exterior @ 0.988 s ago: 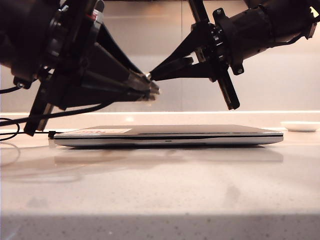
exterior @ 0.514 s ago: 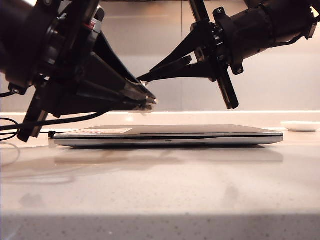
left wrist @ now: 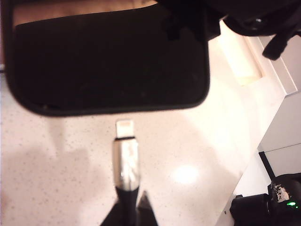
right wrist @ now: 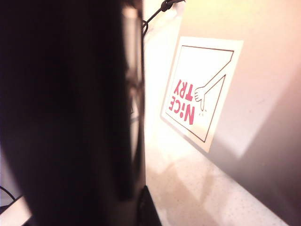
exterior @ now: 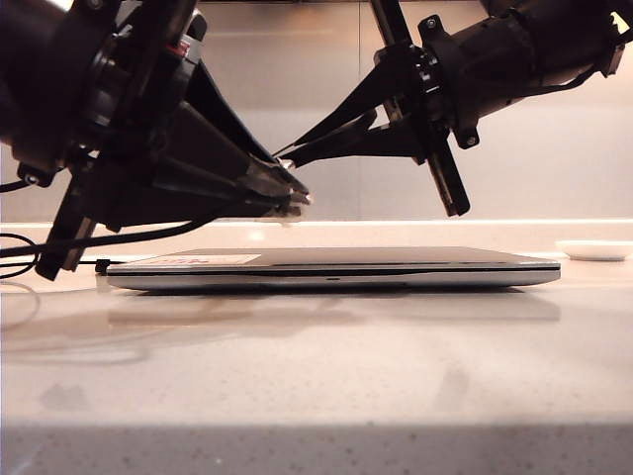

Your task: Pick up the charging cable and the phone, plug the charging cable into the charging port on the phone, and finally place them back on the table.

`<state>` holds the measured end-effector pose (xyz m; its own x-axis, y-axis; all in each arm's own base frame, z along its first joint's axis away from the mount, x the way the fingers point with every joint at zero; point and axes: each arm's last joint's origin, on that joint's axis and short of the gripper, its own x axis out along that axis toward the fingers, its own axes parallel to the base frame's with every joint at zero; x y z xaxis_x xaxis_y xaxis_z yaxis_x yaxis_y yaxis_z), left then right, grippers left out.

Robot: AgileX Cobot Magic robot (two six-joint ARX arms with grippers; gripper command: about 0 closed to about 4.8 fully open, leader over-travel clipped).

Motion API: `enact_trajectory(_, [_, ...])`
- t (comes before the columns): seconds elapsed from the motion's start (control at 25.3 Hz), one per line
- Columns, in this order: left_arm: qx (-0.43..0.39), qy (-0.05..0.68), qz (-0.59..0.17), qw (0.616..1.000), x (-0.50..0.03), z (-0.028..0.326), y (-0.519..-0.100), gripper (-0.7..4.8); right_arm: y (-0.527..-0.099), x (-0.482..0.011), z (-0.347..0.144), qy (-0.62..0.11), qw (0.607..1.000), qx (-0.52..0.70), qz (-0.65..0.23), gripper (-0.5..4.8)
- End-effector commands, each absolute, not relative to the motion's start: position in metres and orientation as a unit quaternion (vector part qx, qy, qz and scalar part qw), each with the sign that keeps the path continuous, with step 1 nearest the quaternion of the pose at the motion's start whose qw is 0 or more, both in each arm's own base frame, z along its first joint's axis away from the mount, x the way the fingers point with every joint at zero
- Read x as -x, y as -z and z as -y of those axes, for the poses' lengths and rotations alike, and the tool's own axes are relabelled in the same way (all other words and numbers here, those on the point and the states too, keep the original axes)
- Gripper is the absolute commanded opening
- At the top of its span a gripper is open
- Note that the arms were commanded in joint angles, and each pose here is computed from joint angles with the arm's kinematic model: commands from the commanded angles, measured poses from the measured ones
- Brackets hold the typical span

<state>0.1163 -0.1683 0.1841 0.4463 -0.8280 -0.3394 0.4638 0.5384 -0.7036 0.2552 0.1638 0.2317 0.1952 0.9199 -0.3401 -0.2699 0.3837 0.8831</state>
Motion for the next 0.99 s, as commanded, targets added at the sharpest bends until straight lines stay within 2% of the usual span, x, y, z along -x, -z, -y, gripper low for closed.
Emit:
enact_trajectory(0.04, [0.268,0.404,-0.332,0.809,-0.1169,0.1690,-0.1871,-0.06,-0.2386,-0.2535,-0.1671,-0.454,0.689,-0.343,-0.449,-0.07])
enact_trajectory(0.71, [0.269,0.404,-0.332,0.809,-0.1169,0.1690,-0.1872,-0.06,-0.2370,-0.2526,-0.1680,-0.453,0.699,-0.329,-0.444,-0.06])
enact_trajectory(0.99, [0.267,0.405,-0.332,0.809,-0.1169,0.1690,-0.1871,-0.06,-0.2348,-0.2506,-0.1677,-0.454,0.687,-0.330,-0.461,-0.07])
